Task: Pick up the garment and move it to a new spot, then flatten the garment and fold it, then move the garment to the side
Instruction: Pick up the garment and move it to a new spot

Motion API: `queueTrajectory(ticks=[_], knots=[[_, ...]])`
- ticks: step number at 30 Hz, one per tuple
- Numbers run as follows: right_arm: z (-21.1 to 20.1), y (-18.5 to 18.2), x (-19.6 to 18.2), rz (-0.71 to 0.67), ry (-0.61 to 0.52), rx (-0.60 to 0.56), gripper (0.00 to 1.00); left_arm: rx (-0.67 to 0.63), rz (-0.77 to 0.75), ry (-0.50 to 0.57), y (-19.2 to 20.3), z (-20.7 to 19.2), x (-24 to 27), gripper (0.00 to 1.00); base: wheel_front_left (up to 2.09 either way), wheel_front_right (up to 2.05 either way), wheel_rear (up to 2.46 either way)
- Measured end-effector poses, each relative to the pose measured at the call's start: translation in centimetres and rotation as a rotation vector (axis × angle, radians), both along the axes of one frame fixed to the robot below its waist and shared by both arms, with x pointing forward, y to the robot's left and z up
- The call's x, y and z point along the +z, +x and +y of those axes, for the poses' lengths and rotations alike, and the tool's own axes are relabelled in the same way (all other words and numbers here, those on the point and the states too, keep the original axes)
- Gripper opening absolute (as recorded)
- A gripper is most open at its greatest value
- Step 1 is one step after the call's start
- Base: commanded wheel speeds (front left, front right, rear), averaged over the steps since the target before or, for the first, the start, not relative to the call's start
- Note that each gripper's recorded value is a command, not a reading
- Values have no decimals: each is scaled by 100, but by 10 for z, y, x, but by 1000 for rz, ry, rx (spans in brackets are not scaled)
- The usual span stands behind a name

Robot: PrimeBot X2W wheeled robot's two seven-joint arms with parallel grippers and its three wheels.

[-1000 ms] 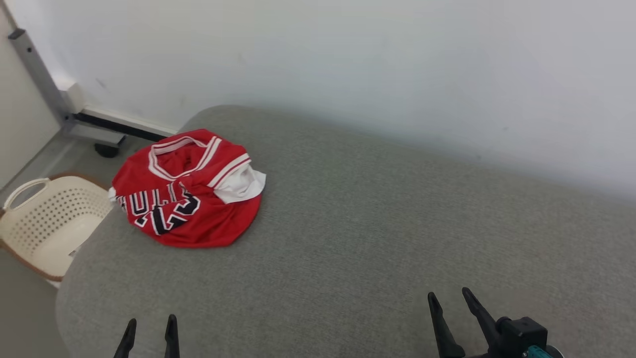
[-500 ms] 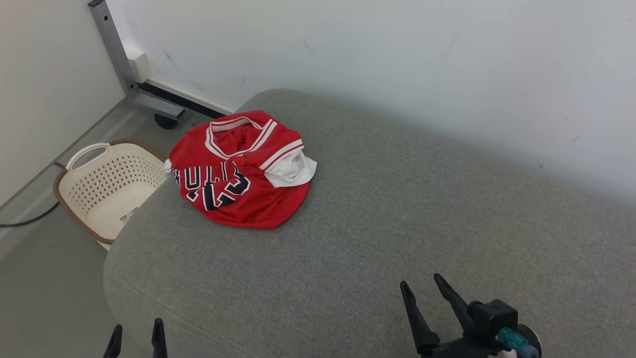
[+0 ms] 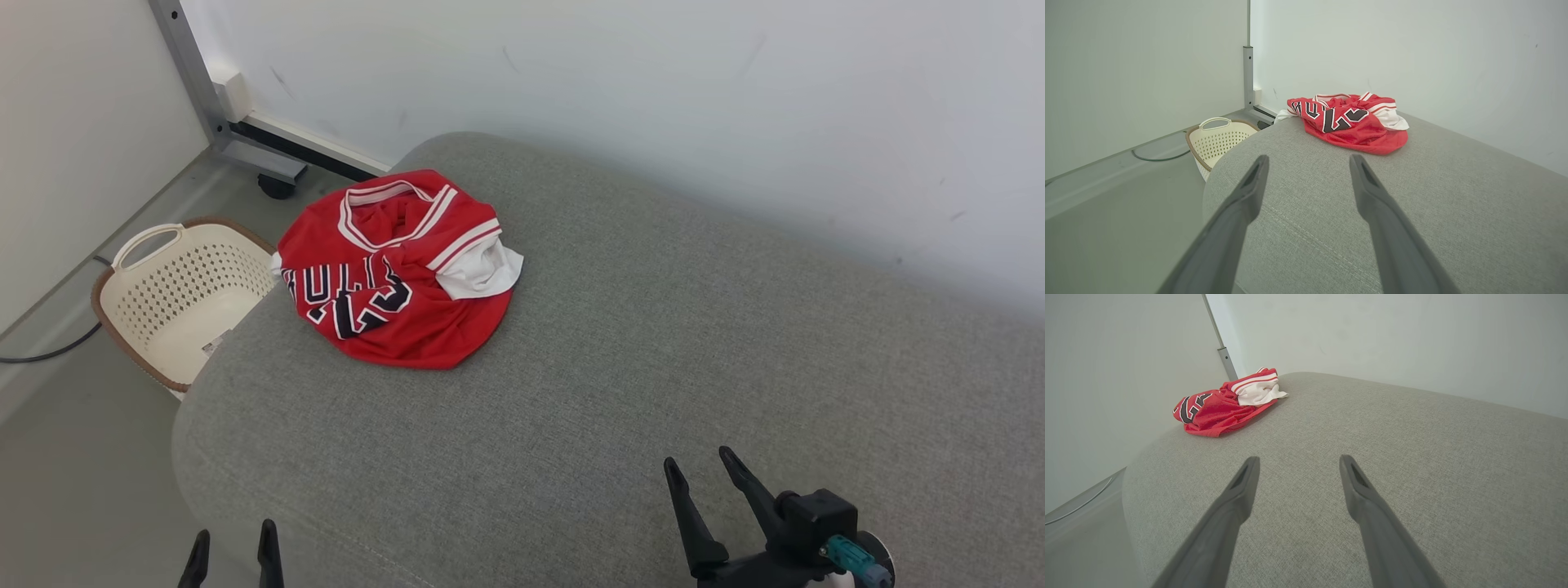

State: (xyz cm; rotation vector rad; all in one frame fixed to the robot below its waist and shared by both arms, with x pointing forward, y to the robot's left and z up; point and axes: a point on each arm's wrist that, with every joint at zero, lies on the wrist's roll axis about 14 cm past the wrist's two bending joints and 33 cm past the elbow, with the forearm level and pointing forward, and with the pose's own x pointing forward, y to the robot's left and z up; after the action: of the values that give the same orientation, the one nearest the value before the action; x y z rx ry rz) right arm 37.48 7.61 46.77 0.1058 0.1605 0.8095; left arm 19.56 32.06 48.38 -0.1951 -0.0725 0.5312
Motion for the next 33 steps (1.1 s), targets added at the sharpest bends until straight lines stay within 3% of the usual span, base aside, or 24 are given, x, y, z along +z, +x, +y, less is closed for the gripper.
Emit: queueTrajectory(ticks=[9, 16, 20, 24, 33], knots=[[-17, 11, -11, 25, -25, -39, 100, -84, 27, -13, 44, -1, -3, 100, 0, 0, 0], [-20, 37, -17, 17, -73, -4, 100, -220, -12, -33, 168, 13, 44, 100, 0, 0, 0], [-16, 48, -19, 13, -69, 21, 100, -228, 64, -50, 208, 34, 41, 100, 0, 0, 0], [-30, 59, -33, 30, -87, 2, 100, -246, 126, -158, 250, 39, 31, 100, 0, 0, 0], [-83, 70, -75, 129, -120, -131, 100, -250, 410, -195, 299, 55, -38, 100, 0, 0, 0]])
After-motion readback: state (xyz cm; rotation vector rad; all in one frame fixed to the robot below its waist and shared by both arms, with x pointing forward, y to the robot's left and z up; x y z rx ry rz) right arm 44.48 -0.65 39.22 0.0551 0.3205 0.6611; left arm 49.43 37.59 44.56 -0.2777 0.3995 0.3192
